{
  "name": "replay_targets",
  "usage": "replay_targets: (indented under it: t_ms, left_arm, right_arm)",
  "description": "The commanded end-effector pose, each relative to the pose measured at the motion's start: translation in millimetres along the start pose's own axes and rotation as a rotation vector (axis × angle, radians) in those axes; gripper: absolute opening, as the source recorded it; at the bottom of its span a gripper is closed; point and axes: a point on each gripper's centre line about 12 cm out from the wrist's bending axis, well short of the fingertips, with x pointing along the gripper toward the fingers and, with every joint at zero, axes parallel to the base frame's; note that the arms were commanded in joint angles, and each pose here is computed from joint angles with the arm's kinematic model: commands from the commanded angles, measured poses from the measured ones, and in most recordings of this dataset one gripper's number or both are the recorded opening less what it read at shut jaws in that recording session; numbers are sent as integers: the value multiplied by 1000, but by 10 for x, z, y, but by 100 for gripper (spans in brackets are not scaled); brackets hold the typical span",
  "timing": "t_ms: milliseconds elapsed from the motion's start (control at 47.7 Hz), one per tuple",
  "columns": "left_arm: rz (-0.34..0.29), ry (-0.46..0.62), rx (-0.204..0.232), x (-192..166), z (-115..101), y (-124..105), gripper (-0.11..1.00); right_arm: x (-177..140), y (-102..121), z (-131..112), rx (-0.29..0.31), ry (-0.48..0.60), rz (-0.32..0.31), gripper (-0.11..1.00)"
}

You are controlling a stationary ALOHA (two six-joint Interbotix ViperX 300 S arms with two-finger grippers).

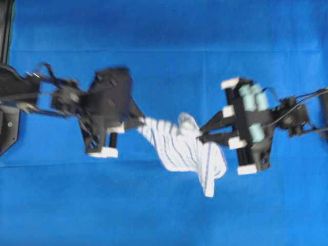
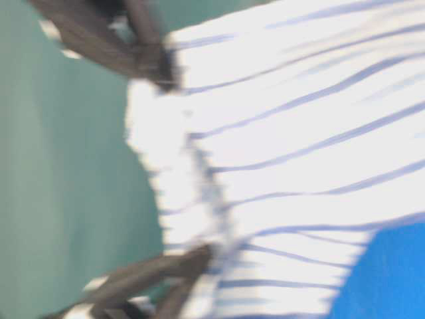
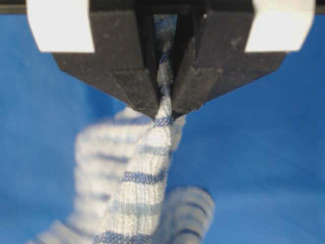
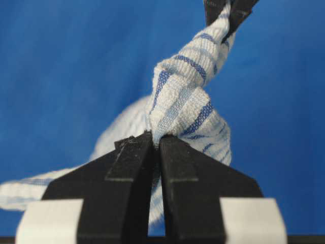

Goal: Lift the towel with both arms.

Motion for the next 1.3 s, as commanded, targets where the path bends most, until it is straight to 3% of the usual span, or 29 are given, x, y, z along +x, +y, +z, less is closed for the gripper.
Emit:
replay_targets:
  t_ms: [0,398,1007,1133,1279]
  left_arm:
    - [29,-106,-12,-314,291,106,3]
    - [64,-202,-28,-851,705,226,3]
    - [64,-205,-27,-858,757,228,3]
    - [67,-212,-8,-838,758,230,3]
    - [61,-206,58,-806,754,187,4]
  right_arm:
    - [-232,-112,259,2,-80,-32,5]
    - [-705,-282,766,3,-177,-96,5]
    - [-593,-301,719,5,-118,-103,5]
    - [-589,-367,715,14,-119,-120,5]
    - [-554,-433,688,24,-103,-137,6]
